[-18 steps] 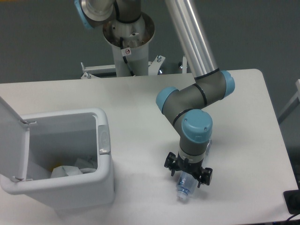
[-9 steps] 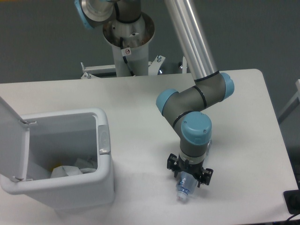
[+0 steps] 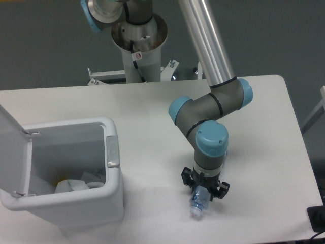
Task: Place the trash in the trash can
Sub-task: 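Lower the gripper around the bottle's cap end and close on it, then lift the bottle upright and carry it over the white bin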
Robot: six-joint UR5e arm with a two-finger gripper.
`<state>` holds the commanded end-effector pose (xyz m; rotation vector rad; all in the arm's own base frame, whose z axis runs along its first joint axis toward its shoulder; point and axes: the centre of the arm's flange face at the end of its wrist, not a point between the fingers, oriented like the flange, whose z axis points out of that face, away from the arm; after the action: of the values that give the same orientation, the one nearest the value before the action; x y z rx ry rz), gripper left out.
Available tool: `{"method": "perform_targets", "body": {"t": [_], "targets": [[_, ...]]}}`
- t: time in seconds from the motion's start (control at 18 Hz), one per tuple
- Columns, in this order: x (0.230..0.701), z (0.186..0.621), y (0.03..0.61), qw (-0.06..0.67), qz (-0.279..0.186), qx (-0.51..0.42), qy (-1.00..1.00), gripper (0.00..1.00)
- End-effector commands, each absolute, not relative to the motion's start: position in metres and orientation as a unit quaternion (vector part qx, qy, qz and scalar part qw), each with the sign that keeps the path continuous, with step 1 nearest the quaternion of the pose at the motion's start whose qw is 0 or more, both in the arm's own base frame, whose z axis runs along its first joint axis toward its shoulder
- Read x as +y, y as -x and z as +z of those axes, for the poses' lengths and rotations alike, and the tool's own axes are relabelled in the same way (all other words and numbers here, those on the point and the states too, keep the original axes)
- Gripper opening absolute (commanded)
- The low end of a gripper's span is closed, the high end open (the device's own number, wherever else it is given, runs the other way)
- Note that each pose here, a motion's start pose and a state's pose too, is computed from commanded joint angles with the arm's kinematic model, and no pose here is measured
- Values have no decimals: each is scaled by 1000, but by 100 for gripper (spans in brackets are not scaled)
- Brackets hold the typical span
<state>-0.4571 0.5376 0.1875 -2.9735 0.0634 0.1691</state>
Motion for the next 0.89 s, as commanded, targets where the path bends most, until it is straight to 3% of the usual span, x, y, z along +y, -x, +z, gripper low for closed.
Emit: {"method": "perform_targets", "body": {"t": [0.39, 0.72, 0.89], "targets": [[536, 221, 463, 108, 74, 17, 991, 56], [530, 324, 498, 259, 51, -116, 958, 56], [542, 388, 519, 316, 72, -180, 929, 55]]}}
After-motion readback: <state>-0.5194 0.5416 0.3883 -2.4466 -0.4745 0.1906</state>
